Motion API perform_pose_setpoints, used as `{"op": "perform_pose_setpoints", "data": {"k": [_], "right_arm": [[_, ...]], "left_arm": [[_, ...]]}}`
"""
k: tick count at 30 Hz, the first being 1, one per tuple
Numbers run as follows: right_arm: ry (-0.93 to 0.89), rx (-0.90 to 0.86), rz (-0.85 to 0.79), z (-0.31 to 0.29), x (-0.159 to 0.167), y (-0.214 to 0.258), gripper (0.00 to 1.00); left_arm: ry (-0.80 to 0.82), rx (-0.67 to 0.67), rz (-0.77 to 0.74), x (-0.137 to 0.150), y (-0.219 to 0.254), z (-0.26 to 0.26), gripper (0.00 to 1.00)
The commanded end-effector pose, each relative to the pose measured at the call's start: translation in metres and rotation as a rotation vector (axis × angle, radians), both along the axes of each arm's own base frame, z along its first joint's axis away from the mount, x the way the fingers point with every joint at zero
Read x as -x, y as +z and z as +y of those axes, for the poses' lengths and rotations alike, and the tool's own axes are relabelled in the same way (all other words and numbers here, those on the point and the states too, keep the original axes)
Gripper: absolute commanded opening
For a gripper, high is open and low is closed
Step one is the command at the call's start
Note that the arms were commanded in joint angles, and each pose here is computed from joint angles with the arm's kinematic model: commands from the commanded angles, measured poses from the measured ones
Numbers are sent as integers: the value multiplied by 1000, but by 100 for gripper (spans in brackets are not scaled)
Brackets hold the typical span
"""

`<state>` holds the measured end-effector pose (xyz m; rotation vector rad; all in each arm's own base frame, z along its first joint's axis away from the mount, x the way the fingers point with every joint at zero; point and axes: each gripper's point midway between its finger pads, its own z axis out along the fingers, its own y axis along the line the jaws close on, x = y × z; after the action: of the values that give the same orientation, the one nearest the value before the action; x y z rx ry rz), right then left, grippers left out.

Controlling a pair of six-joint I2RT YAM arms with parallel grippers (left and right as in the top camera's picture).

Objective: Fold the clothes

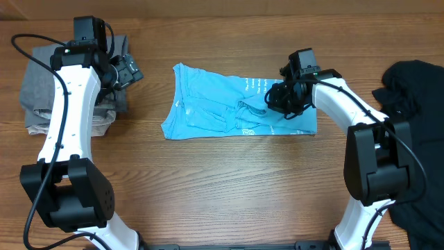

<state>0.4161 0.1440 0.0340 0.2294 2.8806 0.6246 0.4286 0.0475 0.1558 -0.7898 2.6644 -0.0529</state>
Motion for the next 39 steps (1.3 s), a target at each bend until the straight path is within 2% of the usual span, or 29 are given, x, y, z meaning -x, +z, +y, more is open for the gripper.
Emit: {"op": "perform_pose_setpoints", "data": {"k": [1, 8, 10, 12, 15, 16, 17, 19, 23, 25, 30, 31, 39], "right_arm": [[-47, -21, -51, 4, -15, 4, 4], [-36, -56, -228, 12, -52, 22, 5], [-43, -65, -270, 10, -61, 38, 14], [-55, -69, -296, 5, -66, 60, 17], [-112, -75, -240, -6, -51, 94, 20], [-127, -74, -204, -8, -41, 97, 28], [-136, -69, -166, -9, -31, 97, 35], [-179, -67, -70, -11, -14, 90, 40], [-329, -65, 137, -15, 18, 65, 40], [-369, -81, 175, -12, 25, 53, 42], [-405, -150, 190, 7, 31, 25, 72], [-421, -157, 194, 10, 33, 20, 75], [-461, -198, 137, 13, 23, 8, 75]], "left_arm": [[6, -3, -50, -4, 18, -1, 100], [6, -3, -50, -4, 18, -1, 100], [6, -3, -50, -4, 18, -1, 100], [6, -3, -50, -4, 18, -1, 100], [6, -3, -50, -4, 18, -1, 100], [6, -3, -50, -4, 18, -1, 100], [6, -3, -50, -4, 18, -1, 100], [6, -3, -50, -4, 18, -1, 100], [6, -3, -50, -4, 18, -1, 100], [6, -3, -50, -4, 18, -1, 100], [6, -3, -50, -4, 18, -1, 100], [6, -3, -50, -4, 18, -1, 100], [6, -3, -50, -4, 18, -1, 100]]}}
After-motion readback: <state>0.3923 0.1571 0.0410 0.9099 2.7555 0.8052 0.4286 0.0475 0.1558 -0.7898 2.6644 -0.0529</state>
